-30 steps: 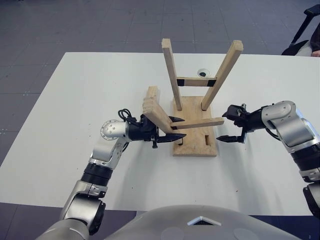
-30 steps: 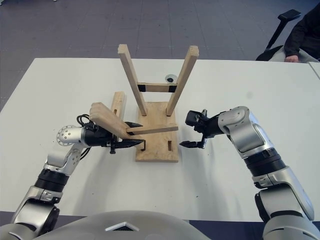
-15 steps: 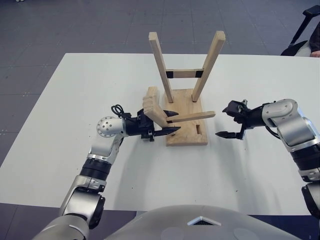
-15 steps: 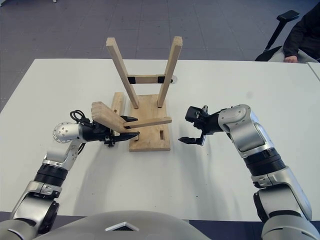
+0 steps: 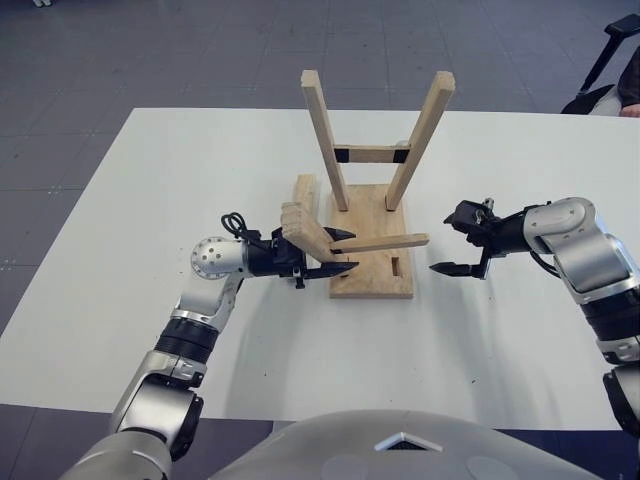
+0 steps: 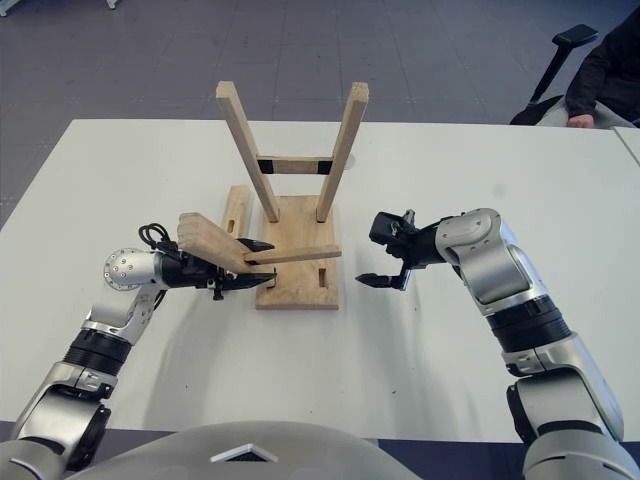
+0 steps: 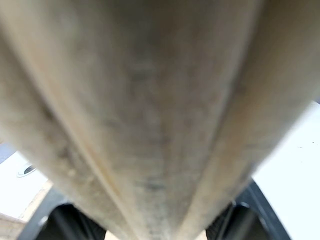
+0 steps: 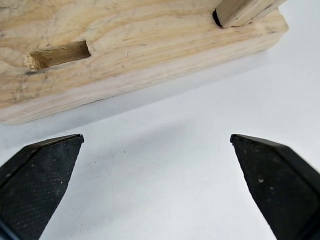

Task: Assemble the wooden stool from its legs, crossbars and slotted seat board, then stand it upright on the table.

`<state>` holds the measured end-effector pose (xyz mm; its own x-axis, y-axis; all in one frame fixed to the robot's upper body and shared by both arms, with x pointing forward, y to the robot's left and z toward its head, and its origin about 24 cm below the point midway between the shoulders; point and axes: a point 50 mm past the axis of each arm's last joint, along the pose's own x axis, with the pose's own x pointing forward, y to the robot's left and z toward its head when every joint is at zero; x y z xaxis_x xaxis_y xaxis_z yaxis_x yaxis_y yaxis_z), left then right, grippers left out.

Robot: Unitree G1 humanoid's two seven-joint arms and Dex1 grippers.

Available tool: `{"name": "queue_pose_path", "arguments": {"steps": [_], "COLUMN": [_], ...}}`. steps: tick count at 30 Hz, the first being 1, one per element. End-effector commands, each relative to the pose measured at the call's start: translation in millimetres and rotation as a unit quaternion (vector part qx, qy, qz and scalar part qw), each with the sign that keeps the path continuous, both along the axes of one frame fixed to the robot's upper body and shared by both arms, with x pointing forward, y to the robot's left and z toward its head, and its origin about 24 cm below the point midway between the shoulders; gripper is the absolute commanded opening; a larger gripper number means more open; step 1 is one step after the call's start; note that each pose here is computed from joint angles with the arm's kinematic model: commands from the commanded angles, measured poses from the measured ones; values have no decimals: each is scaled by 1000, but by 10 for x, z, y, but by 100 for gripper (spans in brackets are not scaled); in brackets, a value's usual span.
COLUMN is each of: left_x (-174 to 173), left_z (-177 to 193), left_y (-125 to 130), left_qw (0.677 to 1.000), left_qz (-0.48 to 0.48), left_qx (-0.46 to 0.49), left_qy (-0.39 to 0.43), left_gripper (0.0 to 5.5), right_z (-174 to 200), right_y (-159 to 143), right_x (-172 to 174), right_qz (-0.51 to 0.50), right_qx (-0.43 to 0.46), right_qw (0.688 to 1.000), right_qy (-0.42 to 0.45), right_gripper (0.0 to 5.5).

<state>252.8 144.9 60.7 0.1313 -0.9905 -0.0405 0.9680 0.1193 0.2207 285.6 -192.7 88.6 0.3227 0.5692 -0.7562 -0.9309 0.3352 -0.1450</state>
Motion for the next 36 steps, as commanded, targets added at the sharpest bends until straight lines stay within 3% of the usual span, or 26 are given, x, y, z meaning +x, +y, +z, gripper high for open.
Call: {"name": "queue_pose_path", "arguments": {"steps": [1,5,11,18,23,34,36], "left_x": [-430,-537,-572,-521,-430,-442,-439], "left_z": [-819,-830,-791,-873,-909,-946,-948], "left_y": [351,425,451,512,456,456,452], "left_qw": [954,935,922,926,942,947,948], "left_qz": [-26,-58,-79,-52,0,-2,-2], "left_qx": [205,209,207,271,260,262,261], "left_qy": [217,282,316,257,213,186,185], "left_gripper": [205,205,205,205,205,205,205], "right_z": [65,83,88,98,98,121,227], "right_y": [36,55,69,73,76,92,174], "right_x": [31,35,27,33,31,55,77], "right_qz": [-4,-1,0,-7,-13,-18,-23], "right_qx": [11,14,18,23,27,33,76], "right_qw": [1000,1000,1000,999,999,998,996], "right_qy": [-16,-18,-20,-27,-31,-40,-41], "right_gripper": [550,550,550,550,550,550,550]}}
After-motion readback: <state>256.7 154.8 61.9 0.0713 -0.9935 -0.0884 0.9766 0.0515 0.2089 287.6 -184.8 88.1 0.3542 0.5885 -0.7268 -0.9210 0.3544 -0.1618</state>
